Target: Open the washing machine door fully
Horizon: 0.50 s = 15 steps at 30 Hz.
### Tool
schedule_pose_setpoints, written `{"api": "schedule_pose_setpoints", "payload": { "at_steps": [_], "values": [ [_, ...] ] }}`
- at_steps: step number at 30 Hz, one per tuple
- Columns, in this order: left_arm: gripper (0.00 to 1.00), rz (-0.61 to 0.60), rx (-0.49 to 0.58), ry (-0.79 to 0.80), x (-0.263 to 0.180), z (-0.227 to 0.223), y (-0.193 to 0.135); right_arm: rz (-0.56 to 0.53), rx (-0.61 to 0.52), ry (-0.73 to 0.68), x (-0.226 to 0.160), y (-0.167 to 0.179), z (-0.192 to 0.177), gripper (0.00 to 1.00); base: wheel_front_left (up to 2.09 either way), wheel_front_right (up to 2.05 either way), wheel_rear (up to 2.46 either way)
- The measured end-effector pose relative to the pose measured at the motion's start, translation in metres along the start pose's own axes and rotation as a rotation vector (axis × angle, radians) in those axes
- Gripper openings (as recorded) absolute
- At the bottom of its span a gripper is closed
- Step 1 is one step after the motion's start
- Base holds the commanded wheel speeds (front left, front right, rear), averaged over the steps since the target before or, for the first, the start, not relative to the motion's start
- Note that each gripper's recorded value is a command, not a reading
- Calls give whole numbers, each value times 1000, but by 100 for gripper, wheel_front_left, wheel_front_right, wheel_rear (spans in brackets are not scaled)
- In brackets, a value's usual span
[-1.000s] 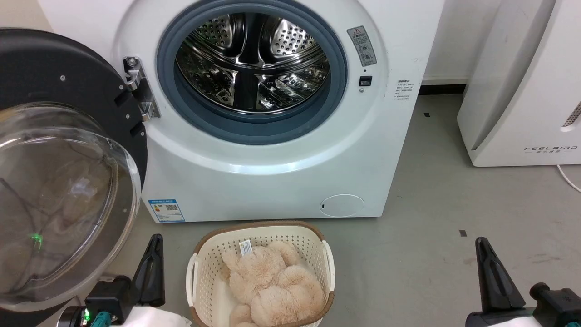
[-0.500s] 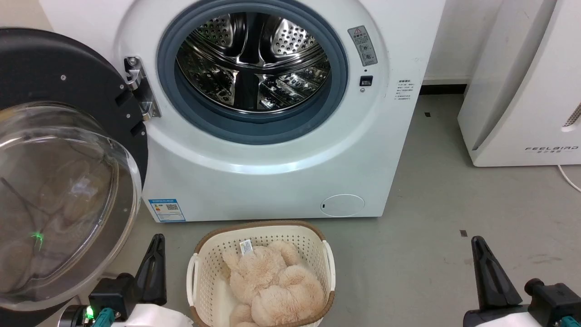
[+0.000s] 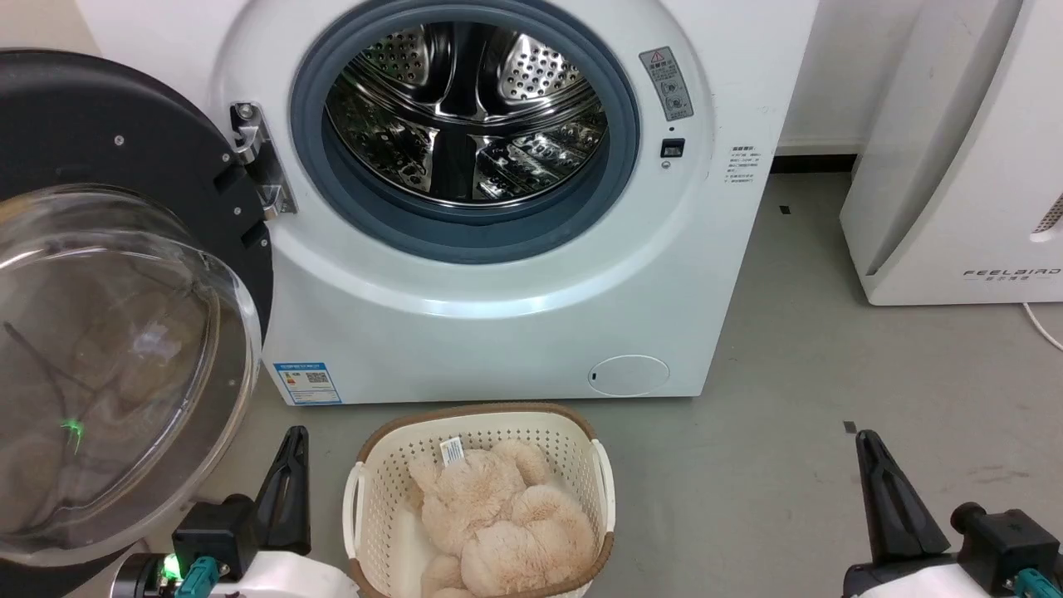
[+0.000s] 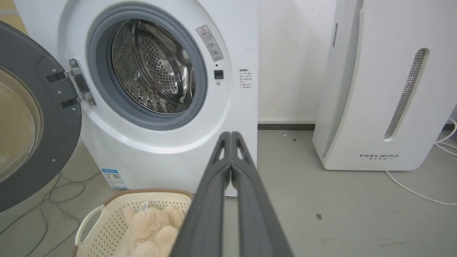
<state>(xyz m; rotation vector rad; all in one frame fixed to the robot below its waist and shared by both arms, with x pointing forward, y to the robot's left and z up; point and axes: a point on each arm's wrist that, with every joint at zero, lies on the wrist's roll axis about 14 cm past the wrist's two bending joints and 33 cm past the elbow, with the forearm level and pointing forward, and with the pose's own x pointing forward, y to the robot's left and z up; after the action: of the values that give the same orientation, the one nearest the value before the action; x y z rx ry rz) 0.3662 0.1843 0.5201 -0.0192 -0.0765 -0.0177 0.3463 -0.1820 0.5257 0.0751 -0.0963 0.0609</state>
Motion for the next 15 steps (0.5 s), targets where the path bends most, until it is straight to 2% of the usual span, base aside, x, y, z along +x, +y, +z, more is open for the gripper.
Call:
{"api": "schedule_pose_setpoints", "payload": {
  "at_steps": [15],
  "values": [
    [0, 1, 10, 17, 0, -1, -1, 14, -23, 14, 5, 3, 0, 0, 0, 0, 0]
  ]
}}
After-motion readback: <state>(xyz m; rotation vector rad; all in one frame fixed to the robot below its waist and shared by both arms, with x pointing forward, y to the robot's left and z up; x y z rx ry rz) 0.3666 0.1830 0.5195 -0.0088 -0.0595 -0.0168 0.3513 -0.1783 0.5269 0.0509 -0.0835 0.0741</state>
